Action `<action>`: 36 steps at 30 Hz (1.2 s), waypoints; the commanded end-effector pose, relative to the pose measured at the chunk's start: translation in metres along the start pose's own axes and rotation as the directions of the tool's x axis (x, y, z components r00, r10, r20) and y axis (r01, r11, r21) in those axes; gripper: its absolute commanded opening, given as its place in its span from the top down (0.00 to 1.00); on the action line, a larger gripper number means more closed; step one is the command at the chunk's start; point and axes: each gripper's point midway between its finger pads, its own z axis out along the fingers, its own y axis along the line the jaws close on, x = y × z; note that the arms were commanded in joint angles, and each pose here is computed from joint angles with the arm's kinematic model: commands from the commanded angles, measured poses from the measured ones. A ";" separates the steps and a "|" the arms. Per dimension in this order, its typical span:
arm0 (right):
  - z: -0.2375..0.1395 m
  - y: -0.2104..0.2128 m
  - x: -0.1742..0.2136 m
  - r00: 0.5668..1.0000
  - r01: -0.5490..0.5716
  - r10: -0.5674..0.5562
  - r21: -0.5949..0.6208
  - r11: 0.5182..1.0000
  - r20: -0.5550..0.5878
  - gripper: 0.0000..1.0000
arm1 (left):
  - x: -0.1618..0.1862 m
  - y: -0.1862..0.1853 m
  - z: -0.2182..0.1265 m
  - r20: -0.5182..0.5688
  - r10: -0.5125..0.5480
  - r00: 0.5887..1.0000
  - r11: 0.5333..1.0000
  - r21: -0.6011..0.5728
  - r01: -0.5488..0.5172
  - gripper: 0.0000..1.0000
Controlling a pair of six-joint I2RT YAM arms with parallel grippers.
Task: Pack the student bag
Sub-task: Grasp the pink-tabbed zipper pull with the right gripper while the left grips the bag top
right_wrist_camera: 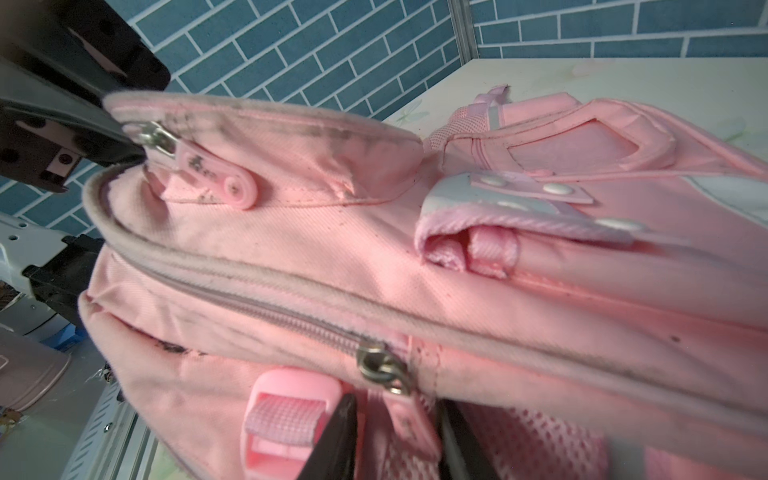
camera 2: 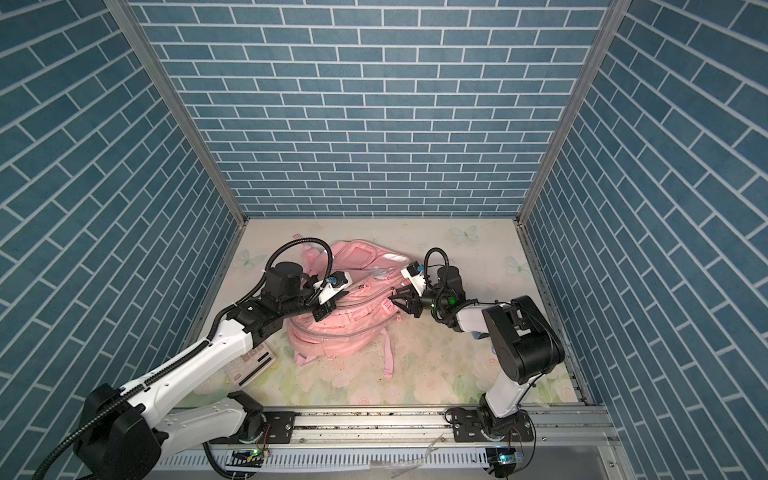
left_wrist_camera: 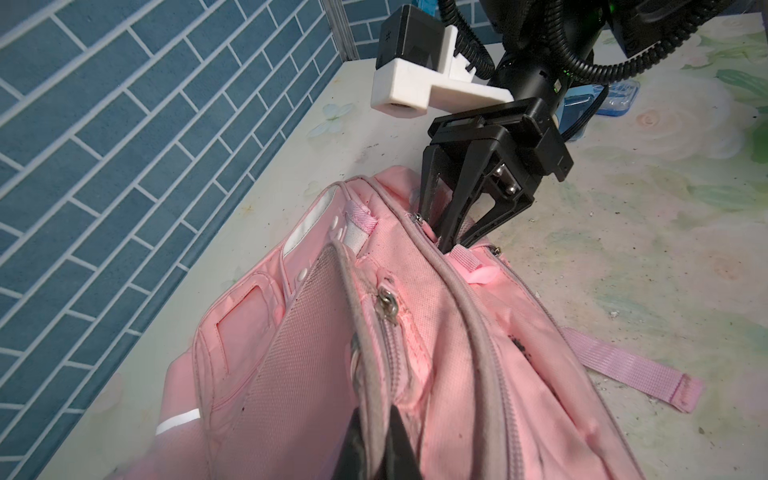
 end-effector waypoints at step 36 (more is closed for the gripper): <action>-0.005 0.045 -0.036 0.983 0.173 -0.152 0.231 0.957 -0.108 1.00 | -0.032 0.046 0.014 0.127 -0.222 0.967 0.921 -0.297 0.250 1.00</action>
